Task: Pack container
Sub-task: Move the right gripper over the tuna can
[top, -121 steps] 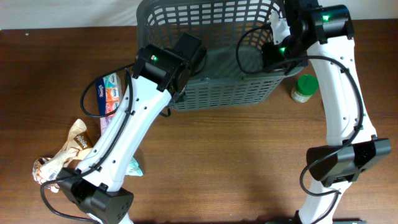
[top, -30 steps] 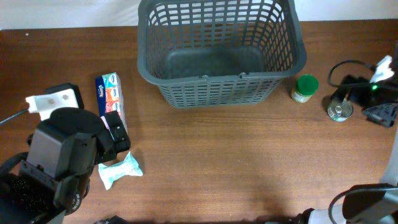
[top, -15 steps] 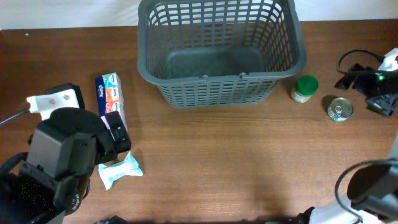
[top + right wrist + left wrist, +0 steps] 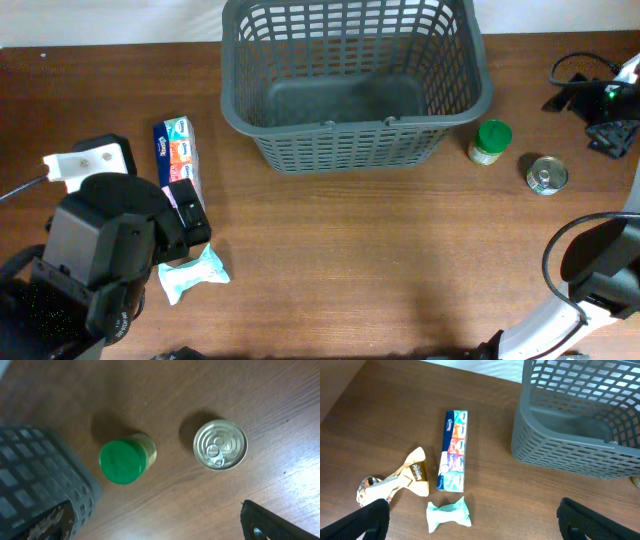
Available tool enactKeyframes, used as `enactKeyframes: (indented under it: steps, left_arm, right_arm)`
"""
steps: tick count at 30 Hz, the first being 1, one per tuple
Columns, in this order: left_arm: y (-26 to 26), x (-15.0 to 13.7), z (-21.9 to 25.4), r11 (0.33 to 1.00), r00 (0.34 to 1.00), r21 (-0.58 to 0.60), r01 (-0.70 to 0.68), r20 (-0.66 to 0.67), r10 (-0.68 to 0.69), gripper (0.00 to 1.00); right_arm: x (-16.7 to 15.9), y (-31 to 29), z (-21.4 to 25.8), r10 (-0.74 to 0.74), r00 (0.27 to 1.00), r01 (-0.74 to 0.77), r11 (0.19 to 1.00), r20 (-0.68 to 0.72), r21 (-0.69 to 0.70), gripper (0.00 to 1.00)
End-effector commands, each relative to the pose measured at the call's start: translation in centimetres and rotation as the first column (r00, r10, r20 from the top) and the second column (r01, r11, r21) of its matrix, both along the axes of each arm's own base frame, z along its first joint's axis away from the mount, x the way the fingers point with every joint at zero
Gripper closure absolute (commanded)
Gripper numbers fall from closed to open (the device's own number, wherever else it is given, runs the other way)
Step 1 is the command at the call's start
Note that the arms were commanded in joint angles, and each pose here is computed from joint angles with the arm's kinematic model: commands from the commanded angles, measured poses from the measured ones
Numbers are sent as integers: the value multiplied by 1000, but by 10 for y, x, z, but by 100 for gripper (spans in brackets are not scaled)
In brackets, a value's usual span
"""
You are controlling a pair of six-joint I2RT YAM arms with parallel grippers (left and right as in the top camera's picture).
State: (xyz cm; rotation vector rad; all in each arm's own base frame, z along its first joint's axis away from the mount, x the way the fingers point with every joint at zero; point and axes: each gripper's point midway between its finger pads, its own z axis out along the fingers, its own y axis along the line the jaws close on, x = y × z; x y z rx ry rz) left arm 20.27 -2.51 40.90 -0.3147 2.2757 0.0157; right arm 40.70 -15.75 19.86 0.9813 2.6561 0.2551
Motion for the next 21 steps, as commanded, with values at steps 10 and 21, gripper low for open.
enactKeyframes:
  steps: [10, 21]
  left_arm:
    - [0, 0, -1, 1000, 1000, 7, 10, -6, -10, 0]
    - [0, 0, -1, 1000, 1000, 7, 10, -6, -10, 0]
  right_arm:
    - [-9, -32, -25, -145, 981, 126, 981, -129, -148, 1]
    - [-12, -39, -67, -141, 960, 111, 985, -244, -135, 1]
